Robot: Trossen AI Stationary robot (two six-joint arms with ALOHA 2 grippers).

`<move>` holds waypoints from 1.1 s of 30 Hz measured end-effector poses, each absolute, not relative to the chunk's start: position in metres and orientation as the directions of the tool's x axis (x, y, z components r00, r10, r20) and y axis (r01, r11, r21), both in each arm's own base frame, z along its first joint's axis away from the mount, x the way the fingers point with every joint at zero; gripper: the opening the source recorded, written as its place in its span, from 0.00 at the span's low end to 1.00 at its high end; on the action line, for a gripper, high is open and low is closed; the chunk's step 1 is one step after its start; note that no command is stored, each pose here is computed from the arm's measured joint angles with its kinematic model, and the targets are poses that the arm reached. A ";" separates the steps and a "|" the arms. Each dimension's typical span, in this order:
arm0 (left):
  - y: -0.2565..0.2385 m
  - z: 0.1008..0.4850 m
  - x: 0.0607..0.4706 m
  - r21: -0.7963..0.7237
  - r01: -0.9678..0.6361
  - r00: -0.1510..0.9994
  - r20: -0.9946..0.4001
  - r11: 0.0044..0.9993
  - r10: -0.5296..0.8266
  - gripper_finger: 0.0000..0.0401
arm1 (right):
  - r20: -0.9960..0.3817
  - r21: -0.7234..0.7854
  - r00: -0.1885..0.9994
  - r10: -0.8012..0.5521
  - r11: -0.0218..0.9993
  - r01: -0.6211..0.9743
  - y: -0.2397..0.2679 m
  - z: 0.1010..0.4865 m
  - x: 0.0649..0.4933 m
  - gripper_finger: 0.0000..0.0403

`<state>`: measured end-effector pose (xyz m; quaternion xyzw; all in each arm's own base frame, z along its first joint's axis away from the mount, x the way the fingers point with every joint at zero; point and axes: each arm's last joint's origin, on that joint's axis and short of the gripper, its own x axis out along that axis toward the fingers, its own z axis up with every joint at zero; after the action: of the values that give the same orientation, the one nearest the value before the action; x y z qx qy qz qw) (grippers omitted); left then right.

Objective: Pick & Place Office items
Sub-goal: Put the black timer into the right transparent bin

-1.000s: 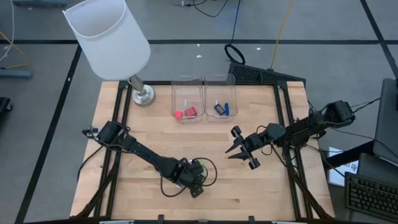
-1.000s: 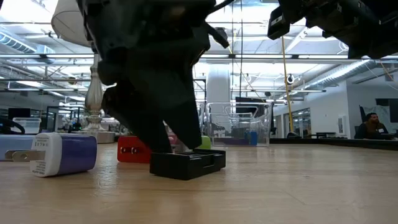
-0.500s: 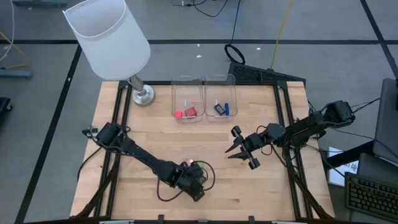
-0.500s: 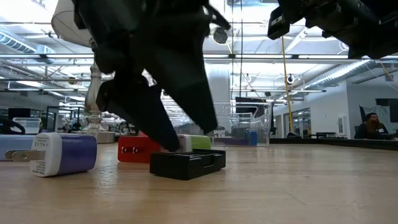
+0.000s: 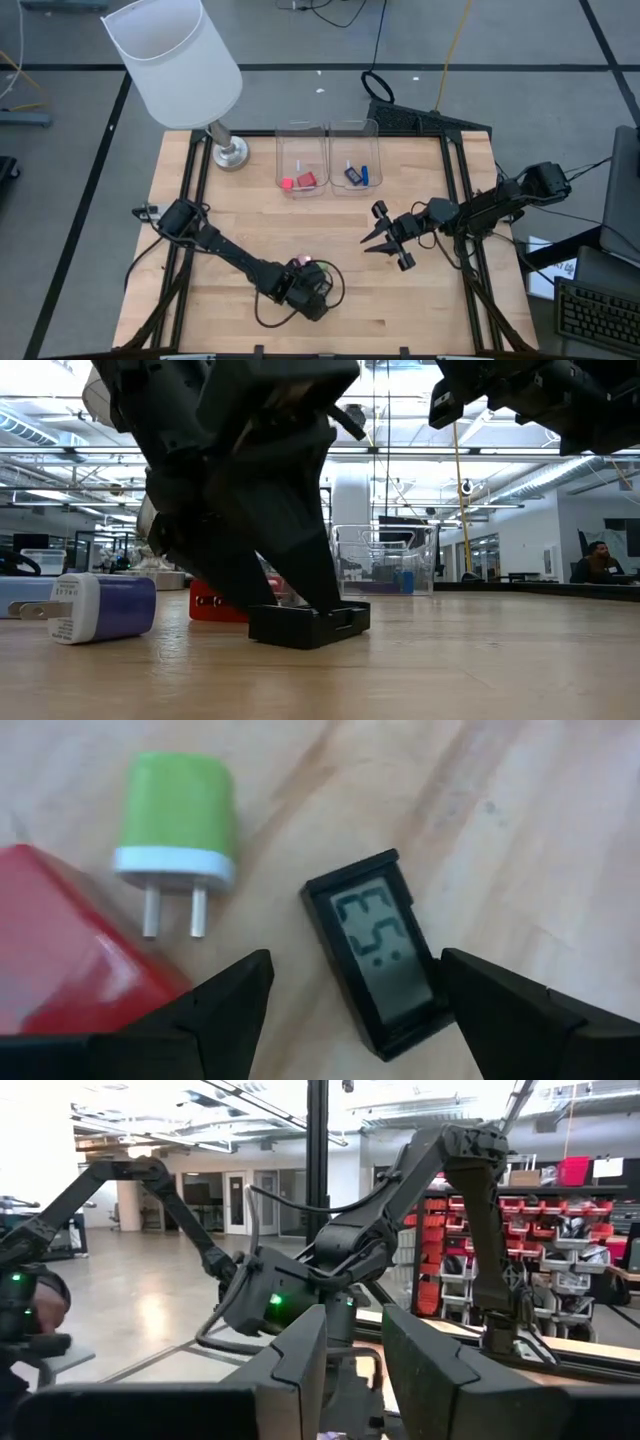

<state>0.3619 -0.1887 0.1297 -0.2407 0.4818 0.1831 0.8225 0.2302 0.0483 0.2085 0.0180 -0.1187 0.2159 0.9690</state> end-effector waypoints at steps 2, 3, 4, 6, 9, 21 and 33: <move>-0.185 0.129 0.359 -0.182 -0.556 0.435 -0.895 0.811 0.097 0.73 | 0.238 -0.017 0.878 0.414 0.906 -0.423 0.048 0.209 0.230 0.23; -0.184 0.128 0.357 -0.164 -0.560 0.420 -0.901 0.812 0.108 0.73 | 0.239 -0.017 0.878 0.414 0.906 -0.423 0.048 0.209 0.230 0.23; -0.184 0.128 0.357 -0.155 -0.561 0.413 -0.904 0.813 0.112 0.73 | 0.239 -0.017 0.878 0.415 0.906 -0.423 0.048 0.209 0.230 0.22; -0.183 0.128 0.355 -0.132 -0.554 0.399 -0.909 0.822 0.122 0.73 | 0.239 -0.017 0.878 0.415 0.906 -0.424 0.048 0.209 0.230 0.23; -0.183 0.127 0.355 -0.116 -0.513 0.391 -0.913 0.851 0.112 0.73 | 0.239 -0.017 0.878 0.415 0.906 -0.424 0.048 0.209 0.230 0.23; -0.181 0.124 0.346 -0.010 -0.423 0.302 -0.944 0.906 0.130 0.73 | 0.235 -0.016 0.878 0.416 0.905 -0.425 0.048 0.208 0.230 0.22; -0.187 0.124 0.353 -0.018 -0.275 0.387 -0.917 0.961 0.093 0.73 | 0.229 -0.014 0.880 0.417 0.905 -0.425 0.048 0.208 0.230 0.23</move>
<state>0.3526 -0.1870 0.1241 -0.0839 0.5422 0.1112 0.8286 0.2304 0.0484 0.2077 0.0186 -0.1141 0.2172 0.9693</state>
